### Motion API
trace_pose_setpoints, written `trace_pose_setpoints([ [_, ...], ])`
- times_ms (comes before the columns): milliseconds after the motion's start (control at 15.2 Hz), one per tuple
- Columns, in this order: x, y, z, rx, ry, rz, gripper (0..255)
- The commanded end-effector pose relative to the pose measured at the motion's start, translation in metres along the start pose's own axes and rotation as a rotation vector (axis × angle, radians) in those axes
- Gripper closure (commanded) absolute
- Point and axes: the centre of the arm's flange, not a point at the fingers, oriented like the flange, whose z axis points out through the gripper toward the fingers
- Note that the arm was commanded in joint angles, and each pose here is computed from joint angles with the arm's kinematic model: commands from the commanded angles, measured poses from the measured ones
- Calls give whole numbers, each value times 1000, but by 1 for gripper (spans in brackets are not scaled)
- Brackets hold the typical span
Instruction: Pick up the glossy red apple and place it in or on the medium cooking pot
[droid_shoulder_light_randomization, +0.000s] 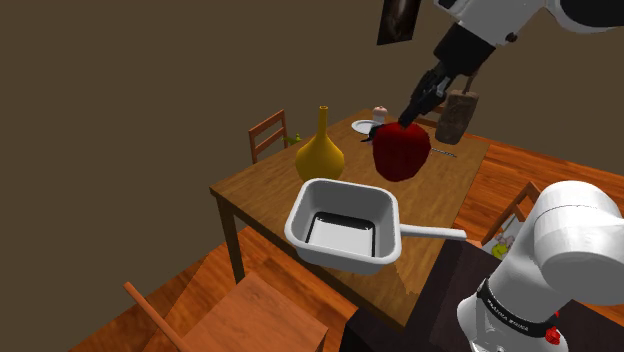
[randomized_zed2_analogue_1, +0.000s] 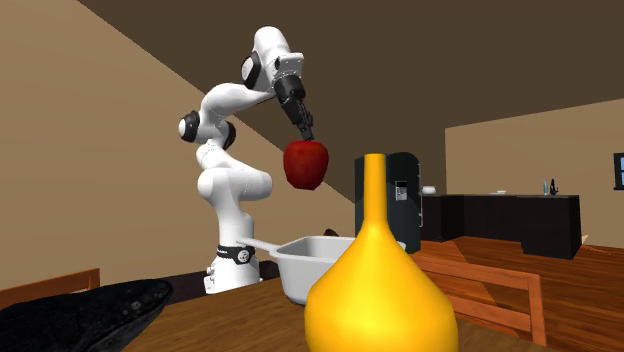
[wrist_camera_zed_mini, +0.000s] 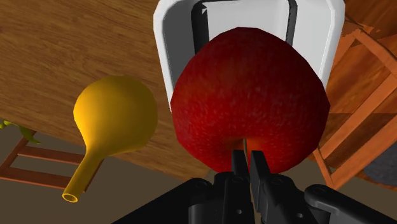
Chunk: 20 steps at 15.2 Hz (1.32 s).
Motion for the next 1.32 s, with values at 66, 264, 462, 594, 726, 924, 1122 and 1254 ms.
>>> trace_pose_setpoints([
  [66,-7,-3,14,0,0,0,255],
  [264,-13,-3,29,0,0,0,255],
  [462,-19,-4,43,0,0,0,255],
  [594,-24,-5,53,0,0,0,255],
  [726,-28,-5,63,0,0,0,255],
  [924,-34,-6,77,0,0,0,255],
  [1122,-41,-7,92,0,0,0,255],
  [1254,-45,-7,101,0,0,0,255],
])
